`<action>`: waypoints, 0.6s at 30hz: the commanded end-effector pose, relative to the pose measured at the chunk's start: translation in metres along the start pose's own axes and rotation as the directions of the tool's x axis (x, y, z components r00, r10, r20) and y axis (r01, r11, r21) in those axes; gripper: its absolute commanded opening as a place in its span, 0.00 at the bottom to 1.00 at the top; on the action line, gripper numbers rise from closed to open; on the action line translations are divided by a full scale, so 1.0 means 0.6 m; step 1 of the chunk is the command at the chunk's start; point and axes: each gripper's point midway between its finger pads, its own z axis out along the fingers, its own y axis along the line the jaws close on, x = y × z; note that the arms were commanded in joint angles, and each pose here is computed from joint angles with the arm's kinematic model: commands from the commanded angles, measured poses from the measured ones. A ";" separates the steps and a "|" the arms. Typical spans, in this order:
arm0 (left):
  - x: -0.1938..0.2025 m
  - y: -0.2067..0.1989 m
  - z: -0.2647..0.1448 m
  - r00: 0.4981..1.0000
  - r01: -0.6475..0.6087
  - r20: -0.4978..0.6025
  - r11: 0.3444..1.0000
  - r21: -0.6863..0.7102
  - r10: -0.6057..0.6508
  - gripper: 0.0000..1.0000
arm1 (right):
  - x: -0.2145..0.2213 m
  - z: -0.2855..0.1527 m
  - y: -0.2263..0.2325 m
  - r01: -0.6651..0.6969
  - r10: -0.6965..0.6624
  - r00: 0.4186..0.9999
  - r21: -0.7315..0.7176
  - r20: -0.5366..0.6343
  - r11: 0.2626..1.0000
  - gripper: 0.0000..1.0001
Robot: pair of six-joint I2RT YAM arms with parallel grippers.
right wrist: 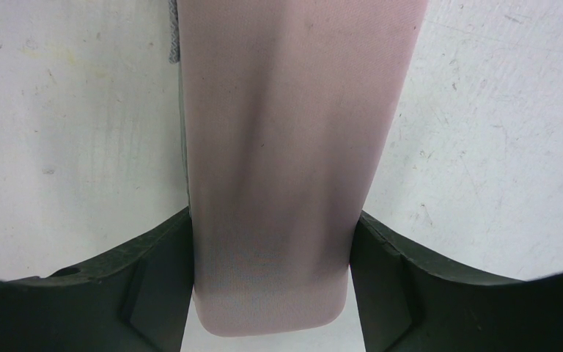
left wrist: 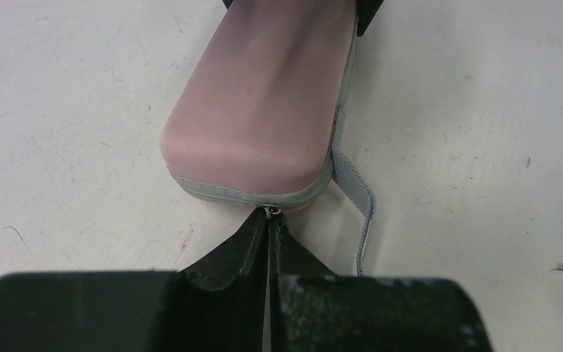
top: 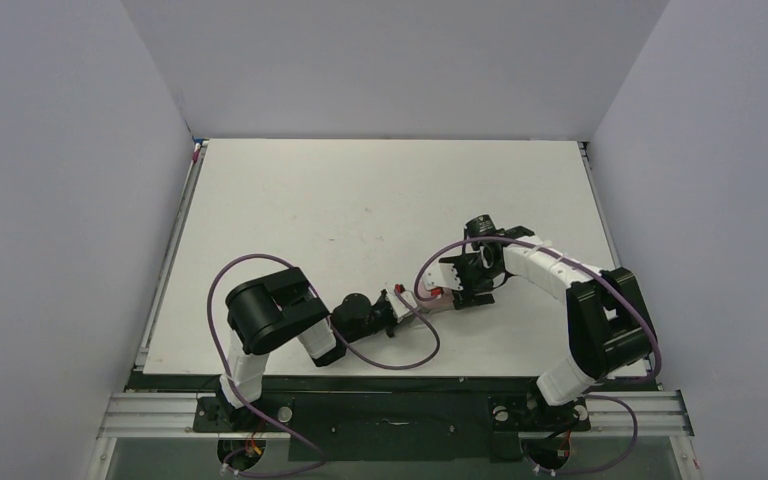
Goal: Open the umbrella
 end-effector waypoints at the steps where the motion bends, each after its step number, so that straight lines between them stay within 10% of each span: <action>1: -0.074 0.029 0.005 0.991 -0.015 0.131 0.997 -0.070 0.024 0.00 | -0.015 -0.007 0.019 0.098 -0.098 0.995 -0.017 0.027 0.995 0.19; 15: -0.056 0.062 -0.004 0.990 -0.077 0.109 0.994 -0.071 0.085 0.00 | -0.010 -0.004 0.073 0.466 -0.460 0.885 -0.150 0.076 0.872 0.18; 18: -0.058 0.054 -0.006 0.987 -0.104 0.121 0.994 -0.041 0.108 0.00 | -0.021 -0.005 0.058 0.545 -0.537 0.838 -0.126 0.095 0.829 0.33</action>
